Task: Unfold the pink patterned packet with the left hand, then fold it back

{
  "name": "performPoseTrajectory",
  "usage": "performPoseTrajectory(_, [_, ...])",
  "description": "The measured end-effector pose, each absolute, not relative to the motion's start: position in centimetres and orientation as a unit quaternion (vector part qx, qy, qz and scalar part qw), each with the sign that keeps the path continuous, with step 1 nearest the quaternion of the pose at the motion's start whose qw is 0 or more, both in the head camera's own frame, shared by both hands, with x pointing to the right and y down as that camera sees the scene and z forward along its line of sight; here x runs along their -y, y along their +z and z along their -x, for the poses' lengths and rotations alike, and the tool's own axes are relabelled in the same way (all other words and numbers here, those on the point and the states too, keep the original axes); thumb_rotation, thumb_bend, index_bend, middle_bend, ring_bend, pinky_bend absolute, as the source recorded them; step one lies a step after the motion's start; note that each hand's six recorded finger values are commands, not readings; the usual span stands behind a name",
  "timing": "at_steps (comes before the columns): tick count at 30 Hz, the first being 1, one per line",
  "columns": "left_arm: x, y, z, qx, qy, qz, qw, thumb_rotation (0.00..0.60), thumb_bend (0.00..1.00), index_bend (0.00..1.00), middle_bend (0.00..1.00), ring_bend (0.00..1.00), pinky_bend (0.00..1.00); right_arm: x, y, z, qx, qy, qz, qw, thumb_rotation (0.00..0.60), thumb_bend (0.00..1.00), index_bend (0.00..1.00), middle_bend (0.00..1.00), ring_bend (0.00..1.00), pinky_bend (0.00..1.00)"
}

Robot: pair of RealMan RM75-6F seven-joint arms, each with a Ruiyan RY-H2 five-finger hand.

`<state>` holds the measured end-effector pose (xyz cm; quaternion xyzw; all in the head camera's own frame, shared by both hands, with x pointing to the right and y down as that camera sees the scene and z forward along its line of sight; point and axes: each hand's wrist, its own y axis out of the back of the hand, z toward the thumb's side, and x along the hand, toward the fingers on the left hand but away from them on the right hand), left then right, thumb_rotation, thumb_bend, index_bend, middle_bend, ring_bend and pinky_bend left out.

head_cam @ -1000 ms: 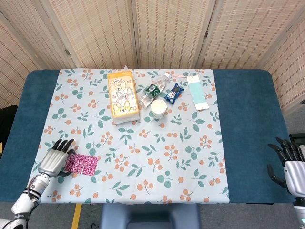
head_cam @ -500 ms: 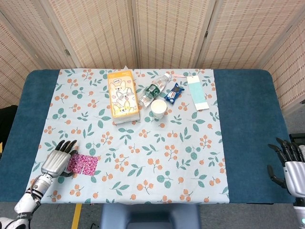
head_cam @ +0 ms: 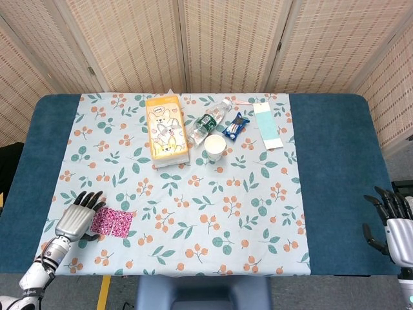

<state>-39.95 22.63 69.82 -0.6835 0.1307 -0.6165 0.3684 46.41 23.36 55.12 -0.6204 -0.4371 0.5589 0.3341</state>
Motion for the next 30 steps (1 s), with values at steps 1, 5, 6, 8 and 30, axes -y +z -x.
performPoseTrajectory(1, [-22.7,69.7,39.7,-0.132,-0.614,0.686,0.367,0.519,0.21,0.19,0.00,0.00,0.00,-23.4,55.1,-46.4,0.437,0.559,0.620,0.334,0.600,0.48,0.19,0.09,0.02,0.00])
performPoseTrajectory(5, [-23.0,69.3,38.5,-0.133,-0.602,0.699,0.363,0.518,0.21,0.19,0.00,0.00,0.00,-23.5,55.0,-46.6,0.439,0.560,0.618,0.334,0.600,0.48,0.19,0.09,0.02,0.00])
performPoseTrajectory(6, [-23.0,69.2,38.2,-0.133,-0.598,0.702,0.362,0.517,0.21,0.20,0.00,0.00,0.00,-23.5,55.0,-46.7,0.439,0.560,0.618,0.333,0.600,0.48,0.19,0.09,0.02,0.00])
performPoseTrajectory(8, [-23.3,68.9,37.2,-0.132,-0.590,0.710,0.361,0.512,0.21,0.20,0.00,0.00,0.00,-23.6,55.0,-46.7,0.440,0.560,0.618,0.332,0.600,0.48,0.19,0.09,0.02,0.00])
performPoseTrajectory(30, [-23.4,70.7,33.1,-0.107,-0.600,0.703,0.367,0.515,0.21,0.21,0.00,0.00,0.00,-23.7,55.3,-47.7,0.445,0.563,0.616,0.325,0.600,0.48,0.19,0.09,0.02,0.00])
